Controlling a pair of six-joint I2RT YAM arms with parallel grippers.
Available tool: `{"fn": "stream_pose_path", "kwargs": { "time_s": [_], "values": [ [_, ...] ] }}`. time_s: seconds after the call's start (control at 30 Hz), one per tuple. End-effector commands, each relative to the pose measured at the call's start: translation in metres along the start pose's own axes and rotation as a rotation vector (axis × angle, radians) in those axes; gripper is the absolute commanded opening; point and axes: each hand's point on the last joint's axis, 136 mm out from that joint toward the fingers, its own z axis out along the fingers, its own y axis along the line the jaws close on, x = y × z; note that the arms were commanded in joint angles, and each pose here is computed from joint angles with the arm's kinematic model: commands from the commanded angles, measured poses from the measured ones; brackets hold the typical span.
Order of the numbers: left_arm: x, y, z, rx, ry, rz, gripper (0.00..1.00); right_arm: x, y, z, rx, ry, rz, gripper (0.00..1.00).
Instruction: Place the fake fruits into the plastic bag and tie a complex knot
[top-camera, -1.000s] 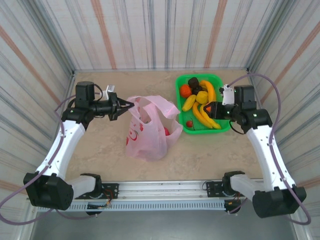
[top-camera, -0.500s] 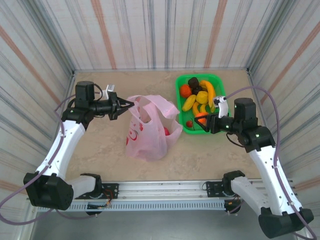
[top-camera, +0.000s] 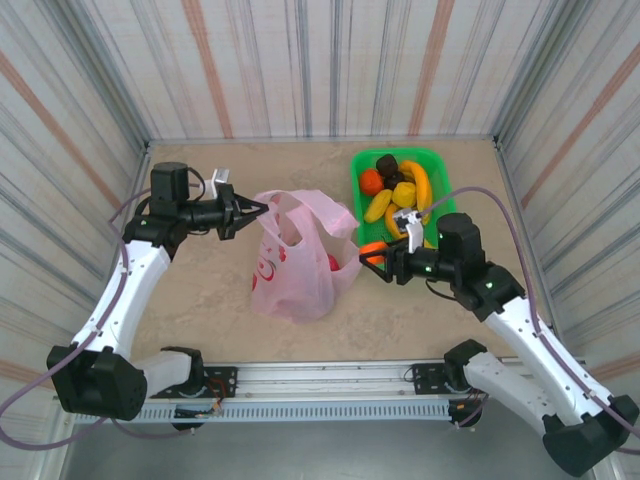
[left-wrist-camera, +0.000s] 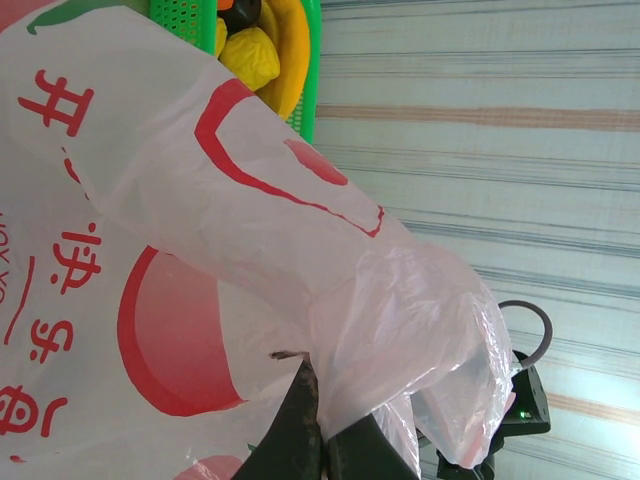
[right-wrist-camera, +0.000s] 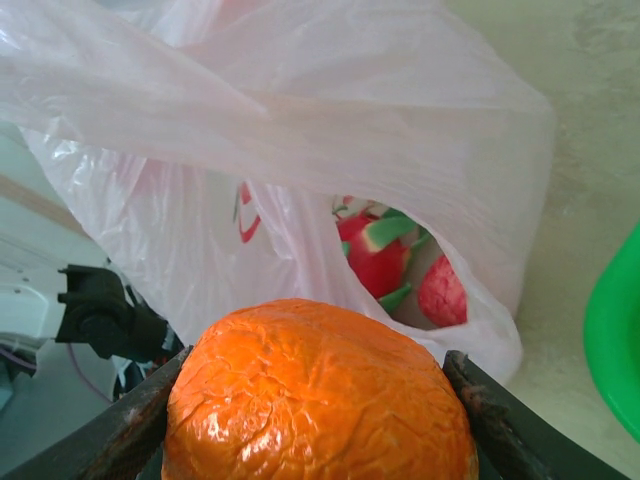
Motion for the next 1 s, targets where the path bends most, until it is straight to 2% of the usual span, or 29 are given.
{"fn": "stream_pose_path", "kwargs": {
  "time_s": [0.0, 0.37, 0.6, 0.97],
  "values": [
    [0.002, -0.004, -0.003, 0.022, 0.008, 0.033, 0.00, -0.013, 0.007, 0.011, -0.024, -0.053, -0.016, 0.53],
    [0.002, -0.008, -0.004, 0.024, 0.006, 0.039, 0.00, -0.003, 0.022, 0.056, -0.098, -0.001, -0.039, 0.53],
    [0.002, -0.008, -0.003, 0.025, 0.011, 0.042, 0.00, -0.008, 0.008, 0.084, -0.033, -0.005, -0.059, 0.53],
    [0.000, -0.012, -0.004, 0.031, 0.014, 0.053, 0.00, -0.020, -0.020, 0.090, 0.124, -0.022, -0.116, 0.54]
  ]
}}
